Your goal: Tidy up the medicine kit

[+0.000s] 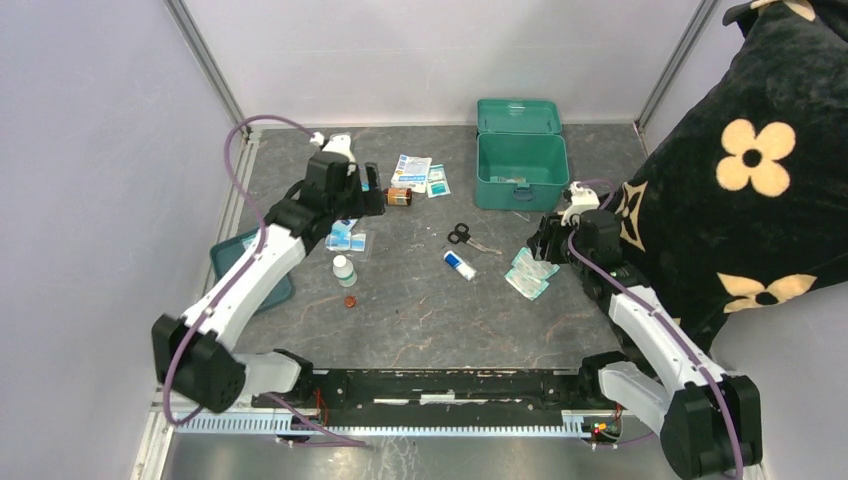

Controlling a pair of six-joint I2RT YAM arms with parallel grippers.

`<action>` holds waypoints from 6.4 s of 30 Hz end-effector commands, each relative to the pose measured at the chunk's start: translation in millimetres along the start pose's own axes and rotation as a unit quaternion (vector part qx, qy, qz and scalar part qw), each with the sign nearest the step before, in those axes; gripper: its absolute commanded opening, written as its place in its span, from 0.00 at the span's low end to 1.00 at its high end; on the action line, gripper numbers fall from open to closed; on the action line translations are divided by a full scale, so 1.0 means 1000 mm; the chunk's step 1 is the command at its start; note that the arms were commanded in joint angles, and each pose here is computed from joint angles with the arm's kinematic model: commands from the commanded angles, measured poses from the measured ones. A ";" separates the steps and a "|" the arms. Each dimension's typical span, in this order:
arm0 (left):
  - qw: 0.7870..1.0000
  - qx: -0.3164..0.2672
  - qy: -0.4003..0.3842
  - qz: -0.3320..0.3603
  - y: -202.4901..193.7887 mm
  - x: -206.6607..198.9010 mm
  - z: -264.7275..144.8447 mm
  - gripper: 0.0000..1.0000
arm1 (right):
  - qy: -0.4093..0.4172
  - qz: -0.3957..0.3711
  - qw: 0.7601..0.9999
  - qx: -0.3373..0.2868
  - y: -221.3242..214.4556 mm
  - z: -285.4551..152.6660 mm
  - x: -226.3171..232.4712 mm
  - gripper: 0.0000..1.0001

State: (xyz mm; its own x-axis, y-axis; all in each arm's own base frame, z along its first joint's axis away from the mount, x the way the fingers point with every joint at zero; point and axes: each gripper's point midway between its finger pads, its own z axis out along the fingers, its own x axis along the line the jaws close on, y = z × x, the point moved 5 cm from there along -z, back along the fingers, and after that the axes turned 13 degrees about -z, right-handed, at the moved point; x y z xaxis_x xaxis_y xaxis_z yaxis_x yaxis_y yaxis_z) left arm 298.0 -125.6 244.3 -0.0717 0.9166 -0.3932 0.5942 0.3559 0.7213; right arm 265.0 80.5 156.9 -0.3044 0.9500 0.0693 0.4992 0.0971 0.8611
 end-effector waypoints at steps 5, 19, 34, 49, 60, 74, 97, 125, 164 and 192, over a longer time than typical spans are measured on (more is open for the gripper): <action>0.998 -0.010 -0.009 0.060 0.026 -0.065 0.071 0.87 | 0.023 -0.009 0.999 -0.041 -0.010 -0.020 0.008 0.59; 0.992 0.020 0.000 0.128 0.010 -0.108 0.209 0.66 | 0.091 -0.006 0.996 -0.002 -0.050 -0.035 0.025 0.56; 0.984 0.021 0.076 0.158 -0.015 -0.085 0.268 0.54 | 0.090 -0.001 0.996 0.007 -0.053 -0.034 0.025 0.56; 0.983 0.054 0.081 0.157 -0.046 -0.072 0.292 0.51 | 0.093 0.006 0.996 0.017 -0.060 -0.032 0.026 0.54; 0.981 0.045 0.086 0.165 -0.038 -0.072 0.284 0.08 | 0.093 0.006 0.995 0.021 -0.062 -0.031 0.026 0.54; 0.989 -0.012 0.015 0.145 0.025 -0.107 0.187 0.02 | 0.093 0.034 0.995 0.005 -0.045 -0.030 0.029 0.55; 0.969 0.025 -0.214 0.119 -0.073 -0.134 0.008 0.02 | 0.231 0.210 0.946 -0.092 0.078 -0.012 0.104 0.62; 0.955 0.031 -0.244 0.165 -0.111 -0.127 -0.013 0.08 | 0.252 0.253 0.934 -0.014 0.079 0.037 0.154 0.53; 0.990 -0.004 -0.110 0.087 -0.087 -0.078 -0.038 1.00 | 0.022 0.127 0.982 -0.136 0.199 0.093 -0.031 0.11; 0.996 0.000 -0.086 0.025 -0.046 -0.039 -0.030 1.00 | -0.099 0.045 0.992 -0.064 0.178 0.112 -0.070 0.47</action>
State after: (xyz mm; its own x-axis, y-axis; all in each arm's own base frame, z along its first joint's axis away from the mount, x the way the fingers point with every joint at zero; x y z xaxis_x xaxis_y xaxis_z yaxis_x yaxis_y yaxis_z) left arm 229.9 -184.8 230.1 0.1087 0.9348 -0.3382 0.5836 0.2154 0.7830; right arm 477.0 77.3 198.2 -0.1099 0.9828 0.1483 0.5156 -0.0712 0.8539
